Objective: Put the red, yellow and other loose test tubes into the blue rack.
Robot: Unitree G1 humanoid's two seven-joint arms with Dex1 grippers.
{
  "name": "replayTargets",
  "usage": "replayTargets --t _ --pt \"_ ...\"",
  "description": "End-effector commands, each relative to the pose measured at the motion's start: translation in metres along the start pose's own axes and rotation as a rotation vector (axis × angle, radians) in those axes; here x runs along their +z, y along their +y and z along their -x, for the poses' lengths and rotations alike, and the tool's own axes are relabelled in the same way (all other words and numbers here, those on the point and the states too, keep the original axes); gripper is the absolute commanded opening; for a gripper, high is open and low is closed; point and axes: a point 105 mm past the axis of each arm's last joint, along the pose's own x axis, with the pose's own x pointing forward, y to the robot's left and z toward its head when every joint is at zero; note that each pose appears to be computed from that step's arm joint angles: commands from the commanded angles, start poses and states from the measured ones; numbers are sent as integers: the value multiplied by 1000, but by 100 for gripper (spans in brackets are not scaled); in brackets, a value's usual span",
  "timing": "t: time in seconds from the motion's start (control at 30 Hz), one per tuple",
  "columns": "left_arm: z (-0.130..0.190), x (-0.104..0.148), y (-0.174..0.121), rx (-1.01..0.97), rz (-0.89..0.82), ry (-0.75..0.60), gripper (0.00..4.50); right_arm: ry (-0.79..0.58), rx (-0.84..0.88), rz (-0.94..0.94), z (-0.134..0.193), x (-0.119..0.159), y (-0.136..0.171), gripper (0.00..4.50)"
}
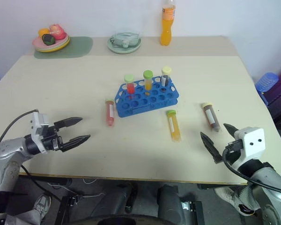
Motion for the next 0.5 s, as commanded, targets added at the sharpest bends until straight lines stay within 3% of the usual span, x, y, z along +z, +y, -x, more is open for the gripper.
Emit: replayTargets --t 0.03,0.23,0.5 --pt "0 7 -3 -17 -32 -40 446 -26 -4 39 -3 15 3 450" --pt "-6 11 -15 -100 -62 -89 446 46 -37 9 -20 29 -2 450" --pt "-11 13 -29 -269 -96 -43 446 309 -100 -93 -53 41 -36 450"
